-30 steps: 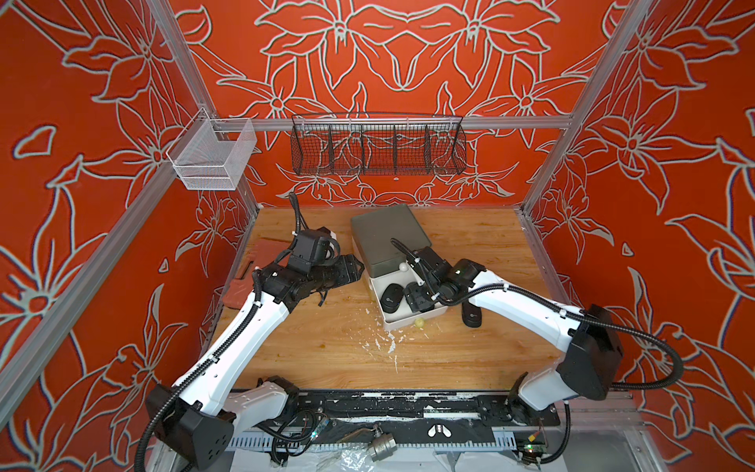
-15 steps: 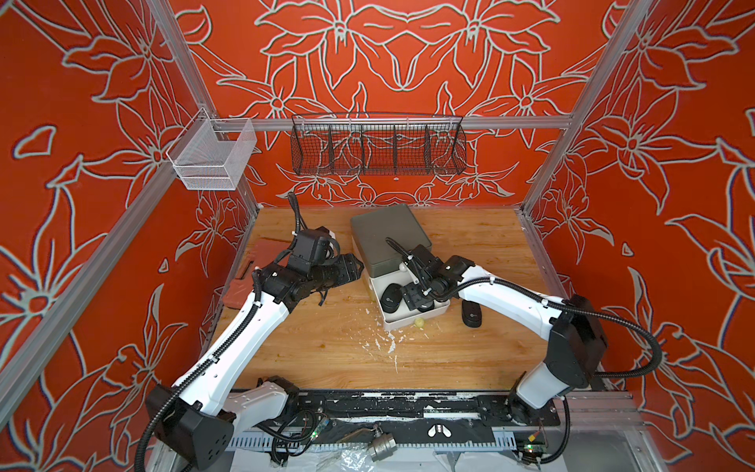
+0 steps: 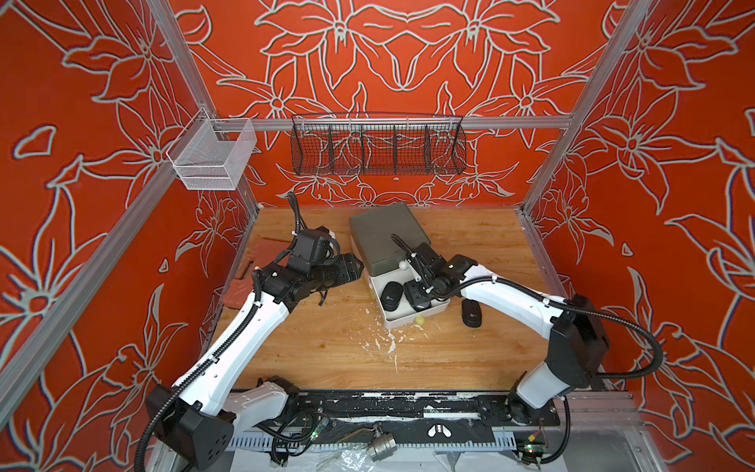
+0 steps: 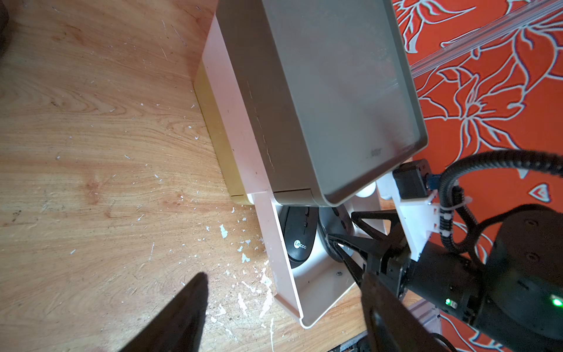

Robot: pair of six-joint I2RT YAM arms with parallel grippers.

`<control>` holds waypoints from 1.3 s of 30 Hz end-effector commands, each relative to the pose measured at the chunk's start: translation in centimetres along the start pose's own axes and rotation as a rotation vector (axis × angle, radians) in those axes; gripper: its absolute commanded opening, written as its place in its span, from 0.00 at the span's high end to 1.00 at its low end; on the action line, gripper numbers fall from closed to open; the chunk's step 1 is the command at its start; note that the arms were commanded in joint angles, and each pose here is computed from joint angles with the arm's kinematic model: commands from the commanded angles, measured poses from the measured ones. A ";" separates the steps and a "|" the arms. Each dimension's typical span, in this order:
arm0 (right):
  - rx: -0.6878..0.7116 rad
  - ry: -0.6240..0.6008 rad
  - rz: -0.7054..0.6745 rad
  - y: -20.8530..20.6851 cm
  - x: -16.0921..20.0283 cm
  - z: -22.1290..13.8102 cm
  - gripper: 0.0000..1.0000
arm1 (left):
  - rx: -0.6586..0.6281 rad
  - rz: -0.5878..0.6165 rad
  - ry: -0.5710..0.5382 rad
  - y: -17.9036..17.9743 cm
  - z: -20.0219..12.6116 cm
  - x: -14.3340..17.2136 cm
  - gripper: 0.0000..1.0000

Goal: Take the mice out of the drawer
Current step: Pick up the mouse from the drawer.

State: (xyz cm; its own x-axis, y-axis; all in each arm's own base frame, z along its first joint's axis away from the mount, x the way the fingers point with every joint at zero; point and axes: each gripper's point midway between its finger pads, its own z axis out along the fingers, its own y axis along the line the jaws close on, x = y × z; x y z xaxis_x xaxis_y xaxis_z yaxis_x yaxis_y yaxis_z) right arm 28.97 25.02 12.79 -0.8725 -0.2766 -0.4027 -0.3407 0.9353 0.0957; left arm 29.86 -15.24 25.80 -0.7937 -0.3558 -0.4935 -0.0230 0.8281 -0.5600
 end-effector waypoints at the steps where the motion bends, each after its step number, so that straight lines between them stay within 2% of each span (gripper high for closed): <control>1: 0.012 -0.006 0.058 -0.4 0.5 -0.9 0.35 | 0.019 0.000 -0.031 -0.8 -0.7 -0.8 0.23; 14: 0.036 0.068 0.041 -0.5 1.6 0.9 0.24 | 0.018 -0.001 -0.045 -0.9 -1.0 -1.0 0.22; 22: -0.003 0.081 0.064 0.6 1.6 1.9 0.23 | 0.026 -0.004 -0.053 -1.2 -1.1 -1.3 0.22; 27: 0.033 0.092 0.075 0.4 1.6 2.7 0.22 | 0.023 -0.004 -0.058 -1.1 -1.1 -1.4 0.22; 31: 0.044 0.095 0.080 0.7 1.4 3.1 0.27 | 0.024 -0.005 -0.060 -1.2 -1.2 -1.5 0.22; 39: 0.034 0.039 0.106 1.2 0.1 1.5 0.39 | 0.035 -0.005 -0.055 -1.4 -1.0 -1.5 0.22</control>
State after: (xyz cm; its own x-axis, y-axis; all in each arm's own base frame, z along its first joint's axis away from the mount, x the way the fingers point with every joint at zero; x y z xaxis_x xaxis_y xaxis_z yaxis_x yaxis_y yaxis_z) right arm 28.23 24.92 9.95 -0.9321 -0.1972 -0.3037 -0.2290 0.9707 0.0727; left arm 30.19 -15.13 26.37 -0.7796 -0.3670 -0.5075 -0.0232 0.8267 -0.5622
